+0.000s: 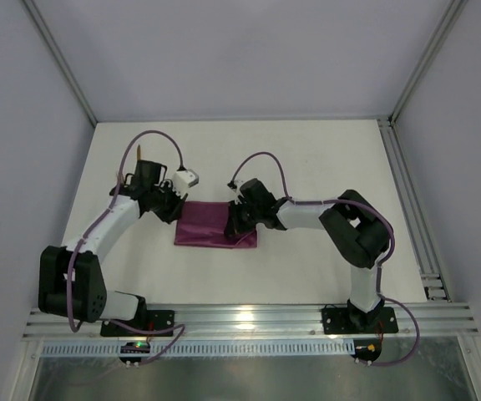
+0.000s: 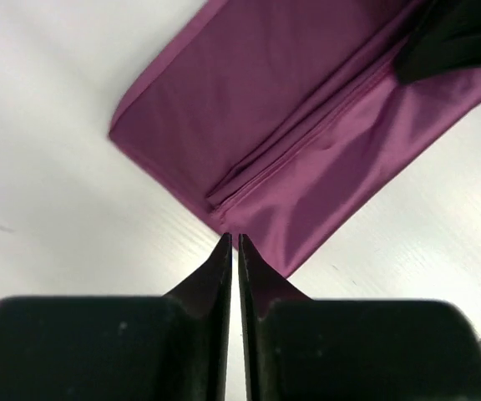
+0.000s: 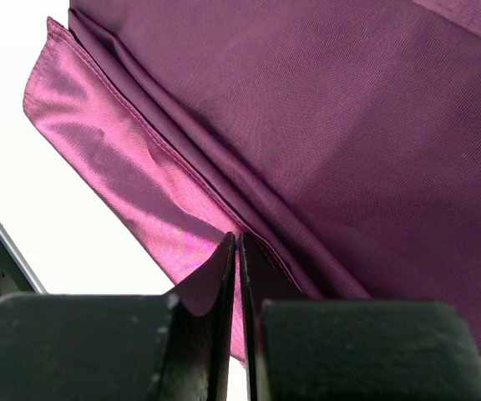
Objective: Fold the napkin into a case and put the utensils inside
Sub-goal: Smooth out the 2/3-rectangle-folded napkin at the center of the board.
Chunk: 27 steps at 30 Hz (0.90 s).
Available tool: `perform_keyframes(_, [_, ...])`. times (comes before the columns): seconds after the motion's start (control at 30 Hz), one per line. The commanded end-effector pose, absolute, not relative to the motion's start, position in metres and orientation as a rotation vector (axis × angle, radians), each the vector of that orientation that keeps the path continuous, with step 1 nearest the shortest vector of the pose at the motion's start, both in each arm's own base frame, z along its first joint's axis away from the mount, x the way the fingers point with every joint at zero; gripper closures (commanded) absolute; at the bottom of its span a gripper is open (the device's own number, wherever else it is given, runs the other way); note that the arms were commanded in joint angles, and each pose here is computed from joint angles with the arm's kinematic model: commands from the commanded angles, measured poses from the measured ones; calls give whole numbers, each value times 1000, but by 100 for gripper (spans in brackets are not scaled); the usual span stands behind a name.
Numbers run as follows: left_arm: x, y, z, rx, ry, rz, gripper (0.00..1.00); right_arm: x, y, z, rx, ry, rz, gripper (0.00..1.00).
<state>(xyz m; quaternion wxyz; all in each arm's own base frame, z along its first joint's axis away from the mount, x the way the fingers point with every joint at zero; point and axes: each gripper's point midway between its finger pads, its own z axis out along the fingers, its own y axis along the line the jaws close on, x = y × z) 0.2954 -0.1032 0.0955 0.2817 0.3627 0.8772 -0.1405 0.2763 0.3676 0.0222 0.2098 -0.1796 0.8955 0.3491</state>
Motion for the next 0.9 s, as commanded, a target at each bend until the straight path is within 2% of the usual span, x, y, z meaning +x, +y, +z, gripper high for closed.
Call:
perform_keyframes(0.0, [264, -110, 54, 1122, 2476, -435, 97, 284, 364, 19, -457, 2502, 930, 92])
perform_keyframes(0.3, [256, -98, 1, 1197, 2647, -396, 92, 285, 363, 22, -453, 2493, 925, 93])
perform_keyframes(0.53, [250, -100, -9, 1179, 2689, -436, 92, 287, 370, 72, -491, 2373, 876, 93])
perform_keyframes(0.67, [250, -100, -10, 1171, 2691, -436, 92, 257, 397, 81, -511, 2338, 994, 94])
perform_keyframes(0.87, [253, -101, -8, 1151, 2685, -433, 91, 254, 433, 65, -440, 2335, 1165, 95])
